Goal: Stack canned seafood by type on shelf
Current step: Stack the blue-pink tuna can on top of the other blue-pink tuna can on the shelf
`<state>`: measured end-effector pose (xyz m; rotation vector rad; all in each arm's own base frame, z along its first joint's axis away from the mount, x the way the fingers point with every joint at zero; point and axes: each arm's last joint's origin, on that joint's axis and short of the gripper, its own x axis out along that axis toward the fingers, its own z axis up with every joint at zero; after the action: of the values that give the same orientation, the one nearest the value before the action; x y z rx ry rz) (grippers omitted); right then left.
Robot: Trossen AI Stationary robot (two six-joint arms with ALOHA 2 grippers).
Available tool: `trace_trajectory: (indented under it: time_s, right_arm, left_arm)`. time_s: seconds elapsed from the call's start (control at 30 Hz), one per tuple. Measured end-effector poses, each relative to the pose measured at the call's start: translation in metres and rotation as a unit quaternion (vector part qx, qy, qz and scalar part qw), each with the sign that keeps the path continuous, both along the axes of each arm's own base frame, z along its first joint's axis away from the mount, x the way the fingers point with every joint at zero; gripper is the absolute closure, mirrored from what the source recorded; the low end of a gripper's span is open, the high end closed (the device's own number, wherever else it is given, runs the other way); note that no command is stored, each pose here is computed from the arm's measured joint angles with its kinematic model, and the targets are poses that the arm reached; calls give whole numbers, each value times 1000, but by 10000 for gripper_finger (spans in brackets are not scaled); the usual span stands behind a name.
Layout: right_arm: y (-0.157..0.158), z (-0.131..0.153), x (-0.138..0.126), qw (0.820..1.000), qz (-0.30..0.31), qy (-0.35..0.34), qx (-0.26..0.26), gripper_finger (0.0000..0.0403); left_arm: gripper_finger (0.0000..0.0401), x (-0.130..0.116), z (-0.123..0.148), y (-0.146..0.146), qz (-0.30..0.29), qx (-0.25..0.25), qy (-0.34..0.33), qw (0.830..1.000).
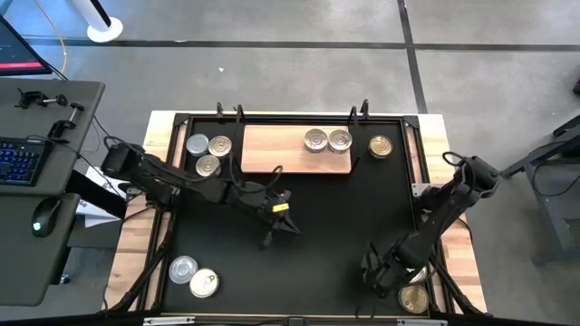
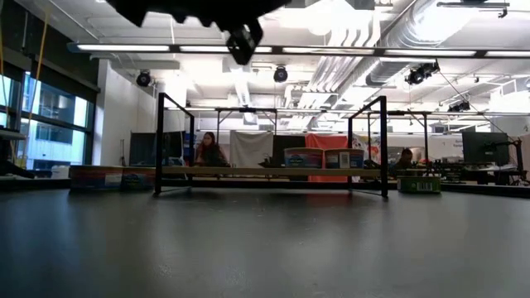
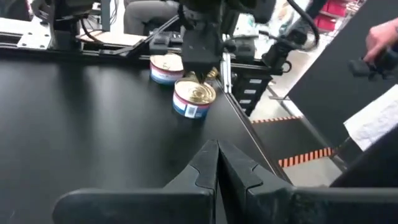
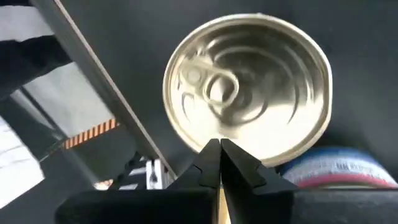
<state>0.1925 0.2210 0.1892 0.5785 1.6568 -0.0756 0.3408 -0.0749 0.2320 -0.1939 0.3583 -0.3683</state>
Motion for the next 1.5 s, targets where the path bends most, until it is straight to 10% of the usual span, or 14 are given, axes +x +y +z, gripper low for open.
trace_trajectory:
  time_s: [0.37, 0.87, 1.17, 1.5]
  right_arm:
    - [-8, -24, 31, 999, 27, -35, -15, 403]
    - [-66, 5, 155, 958, -38, -256, -126, 403]
    - [-43, 58, 149, 957, -62, -239, -150, 403]
    - [-19, 2, 107, 964, -186, -133, -135, 403]
  left_arm:
    - [401, -8, -4, -3, 18, -41, 83, 996]
    - [401, -93, -52, 8, 69, -86, -30, 993]
    - [401, -44, -60, -6, 20, 62, -55, 996]
    - [401, 6, -90, 4, 56, 140, -30, 988]
